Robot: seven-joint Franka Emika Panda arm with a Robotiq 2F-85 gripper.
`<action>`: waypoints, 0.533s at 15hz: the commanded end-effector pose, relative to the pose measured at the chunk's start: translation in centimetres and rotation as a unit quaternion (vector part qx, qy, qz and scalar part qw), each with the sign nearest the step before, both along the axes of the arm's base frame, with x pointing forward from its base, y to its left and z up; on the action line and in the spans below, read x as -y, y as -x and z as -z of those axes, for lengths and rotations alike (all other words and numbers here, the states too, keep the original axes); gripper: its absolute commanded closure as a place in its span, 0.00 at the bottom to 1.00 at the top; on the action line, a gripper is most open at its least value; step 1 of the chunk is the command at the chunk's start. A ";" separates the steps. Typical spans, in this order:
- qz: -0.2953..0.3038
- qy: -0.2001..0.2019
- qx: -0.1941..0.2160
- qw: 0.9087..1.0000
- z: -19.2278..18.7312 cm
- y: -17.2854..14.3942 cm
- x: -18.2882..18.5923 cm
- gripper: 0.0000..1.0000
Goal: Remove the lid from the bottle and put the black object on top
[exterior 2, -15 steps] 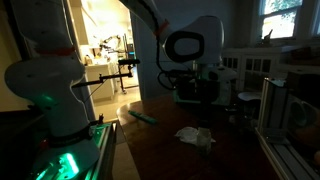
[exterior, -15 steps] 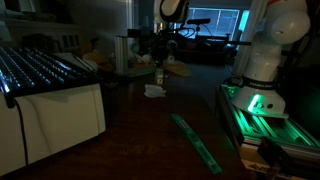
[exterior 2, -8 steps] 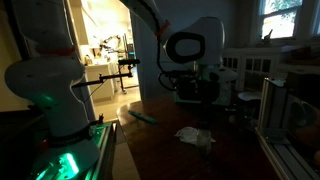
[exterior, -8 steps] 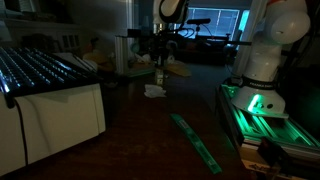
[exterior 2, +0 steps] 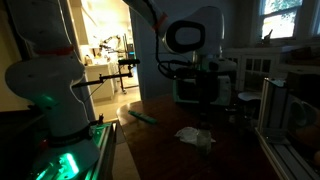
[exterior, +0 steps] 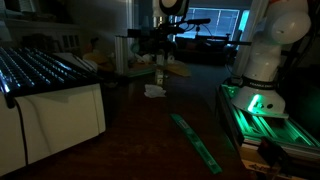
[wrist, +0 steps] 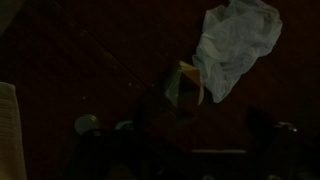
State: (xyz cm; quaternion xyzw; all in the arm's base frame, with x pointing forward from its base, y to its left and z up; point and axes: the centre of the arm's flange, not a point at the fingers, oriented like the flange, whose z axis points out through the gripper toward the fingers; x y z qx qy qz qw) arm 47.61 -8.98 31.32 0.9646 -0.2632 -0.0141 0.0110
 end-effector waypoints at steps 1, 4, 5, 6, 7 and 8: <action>-0.026 -0.001 -0.012 1.000 -3.9 2.4 -1.2 0.00; -0.070 0.004 0.032 0.997 -6.5 3.2 -1.8 0.00; -0.081 0.008 0.049 0.995 -7.3 3.3 -1.8 0.00; -0.094 0.009 0.060 0.994 -8.0 3.4 -1.8 0.00; -0.105 0.012 0.069 0.992 -8.6 3.6 -1.7 0.00; -0.117 0.016 0.079 0.990 -9.2 3.8 -1.6 0.00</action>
